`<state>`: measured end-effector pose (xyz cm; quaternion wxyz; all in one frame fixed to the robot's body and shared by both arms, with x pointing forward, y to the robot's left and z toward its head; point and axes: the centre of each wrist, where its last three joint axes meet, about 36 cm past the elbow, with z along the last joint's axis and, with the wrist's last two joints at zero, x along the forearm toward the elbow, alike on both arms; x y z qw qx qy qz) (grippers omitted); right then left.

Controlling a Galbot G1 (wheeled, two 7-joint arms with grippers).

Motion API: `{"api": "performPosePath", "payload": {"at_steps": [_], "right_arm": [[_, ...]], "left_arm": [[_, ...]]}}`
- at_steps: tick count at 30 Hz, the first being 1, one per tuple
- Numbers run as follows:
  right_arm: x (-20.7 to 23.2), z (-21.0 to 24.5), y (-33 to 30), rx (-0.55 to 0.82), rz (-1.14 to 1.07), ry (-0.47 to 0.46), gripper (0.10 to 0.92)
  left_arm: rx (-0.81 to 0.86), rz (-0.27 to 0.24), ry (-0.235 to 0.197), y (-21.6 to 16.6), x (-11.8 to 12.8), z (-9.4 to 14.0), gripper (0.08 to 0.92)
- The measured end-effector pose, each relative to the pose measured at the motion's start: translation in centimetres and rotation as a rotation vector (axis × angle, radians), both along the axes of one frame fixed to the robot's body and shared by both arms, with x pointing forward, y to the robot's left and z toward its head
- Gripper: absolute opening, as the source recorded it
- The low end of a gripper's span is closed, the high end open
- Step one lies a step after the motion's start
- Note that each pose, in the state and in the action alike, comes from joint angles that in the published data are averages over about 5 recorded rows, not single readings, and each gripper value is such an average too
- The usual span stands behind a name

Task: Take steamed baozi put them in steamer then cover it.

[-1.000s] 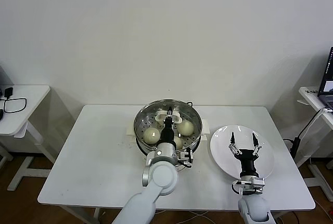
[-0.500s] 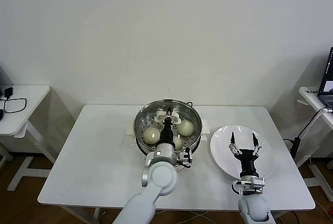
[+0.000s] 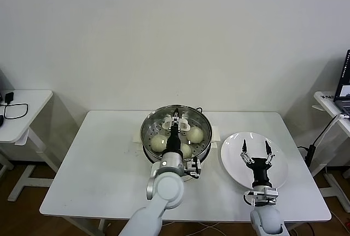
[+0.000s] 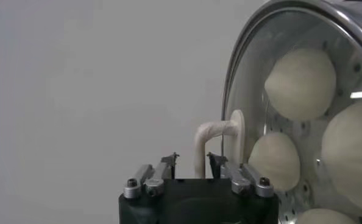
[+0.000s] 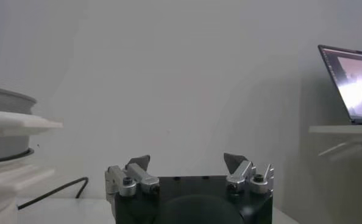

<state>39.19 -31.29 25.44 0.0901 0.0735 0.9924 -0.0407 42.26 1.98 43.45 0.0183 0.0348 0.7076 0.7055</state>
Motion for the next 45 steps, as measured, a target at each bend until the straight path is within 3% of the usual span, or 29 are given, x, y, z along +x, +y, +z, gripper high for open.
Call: {"api": "performPosePath", "payload": {"at_steps": [9, 19, 28, 35, 45], "right_arm": [[0.3, 0.1, 0.2, -0.002, 0.004, -0.003, 0.823], [-0.1, 0.5, 0.4, 0.002, 0.026, 0.032, 0.823], [-0.8, 1.5, 0.4, 0.033, 0.052, 0.091, 0.823], [-1.3, 2.2, 0.2, 0.069, 0.069, 0.118, 0.823], [-2.1, 2.5, -0.2, 0.091, 0.073, 0.156, 0.823]], "left_arm": [[-0.044, -0.016, 0.010, 0.9, -2.4, 1.0, 0.807], [-0.171, -0.034, 0.003, 4.0, -6.3, 4.1, 0.823], [-0.493, -0.018, -0.052, 9.8, -7.0, 6.3, 0.823], [-0.804, -0.004, -0.046, 16.5, -4.8, 4.7, 0.823], [-1.146, 0.010, 0.005, 23.9, -3.2, -1.4, 0.823]]}}
